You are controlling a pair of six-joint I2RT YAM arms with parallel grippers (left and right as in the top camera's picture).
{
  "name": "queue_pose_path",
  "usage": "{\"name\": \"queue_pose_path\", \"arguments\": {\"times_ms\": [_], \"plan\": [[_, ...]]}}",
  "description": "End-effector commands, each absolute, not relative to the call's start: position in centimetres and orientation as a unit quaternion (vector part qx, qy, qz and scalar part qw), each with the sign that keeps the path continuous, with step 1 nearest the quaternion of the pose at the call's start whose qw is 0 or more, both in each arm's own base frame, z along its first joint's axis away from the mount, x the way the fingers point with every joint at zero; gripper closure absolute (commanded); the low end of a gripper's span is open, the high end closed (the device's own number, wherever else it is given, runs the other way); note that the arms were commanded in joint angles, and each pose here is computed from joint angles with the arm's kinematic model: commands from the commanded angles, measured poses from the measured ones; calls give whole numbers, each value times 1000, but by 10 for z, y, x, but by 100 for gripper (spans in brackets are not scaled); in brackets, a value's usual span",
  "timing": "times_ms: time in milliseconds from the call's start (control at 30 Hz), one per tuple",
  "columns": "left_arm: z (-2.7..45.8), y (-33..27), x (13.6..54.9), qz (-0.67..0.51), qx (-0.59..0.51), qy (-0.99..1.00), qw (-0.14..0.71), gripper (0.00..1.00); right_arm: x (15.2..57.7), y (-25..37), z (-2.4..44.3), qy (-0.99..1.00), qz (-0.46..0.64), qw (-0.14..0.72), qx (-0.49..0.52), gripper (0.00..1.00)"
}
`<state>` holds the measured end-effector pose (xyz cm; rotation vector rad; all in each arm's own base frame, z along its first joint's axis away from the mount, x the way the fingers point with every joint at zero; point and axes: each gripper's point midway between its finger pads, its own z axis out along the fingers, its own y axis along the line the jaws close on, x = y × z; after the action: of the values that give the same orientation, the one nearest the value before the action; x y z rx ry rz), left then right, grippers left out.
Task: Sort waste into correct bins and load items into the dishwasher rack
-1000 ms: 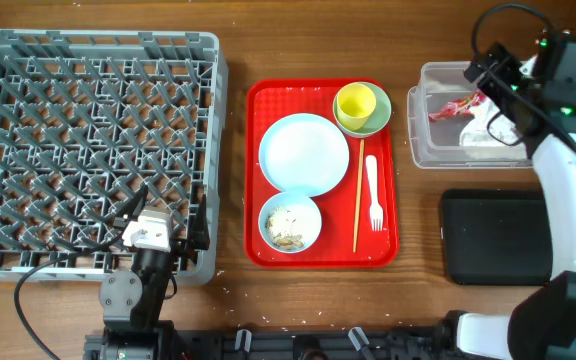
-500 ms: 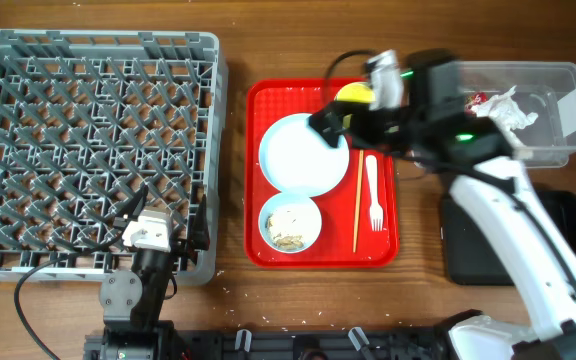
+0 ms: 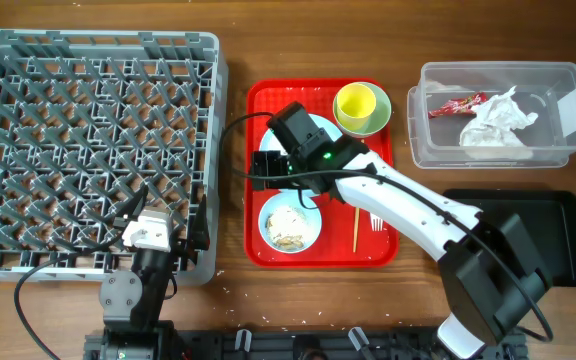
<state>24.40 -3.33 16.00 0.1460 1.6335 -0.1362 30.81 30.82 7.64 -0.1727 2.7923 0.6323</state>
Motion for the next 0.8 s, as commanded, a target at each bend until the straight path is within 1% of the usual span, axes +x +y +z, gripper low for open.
{"name": "queue_pose_path", "arguments": {"times_ms": [0, 100, 167, 200, 233, 267, 333, 400, 500, 633, 767], "plan": [[158, -36, 244, -61, 74, 728, 679, 0, 299, 313, 86, 961, 244, 118, -58, 9], [158, -36, 244, -61, 74, 728, 679, 0, 300, 305, 104, 960, 239, 139, -53, 9], [158, -36, 244, -61, 74, 728, 679, 0, 308, 293, 126, 956, 239, 168, -41, 8], [158, -36, 244, -61, 74, 728, 679, 0, 315, 283, 142, 952, 238, 188, -29, 5], [158, -36, 244, -61, 74, 728, 679, 0, 325, 264, 162, 948, 234, 216, -8, 0], [158, -36, 244, -61, 74, 728, 679, 0, 335, 236, 181, 943, 223, 246, 23, 0], [158, -36, 244, -61, 74, 728, 679, 0, 347, 186, 205, 935, 198, 282, 78, 0], [158, -36, 244, -61, 74, 728, 679, 0, 349, 148, 217, 929, 187, 294, 122, 0], [158, -36, 244, -61, 74, 728, 679, 0, 337, 118, 214, 934, 185, 261, 157, 0], [158, -36, 244, -61, 74, 728, 679, 0, 315, 115, 192, 953, 163, 201, 160, 0], [158, -36, 244, -61, 74, 728, 679, 0, 316, 115, 182, 957, 156, 186, 162, 0]]}}
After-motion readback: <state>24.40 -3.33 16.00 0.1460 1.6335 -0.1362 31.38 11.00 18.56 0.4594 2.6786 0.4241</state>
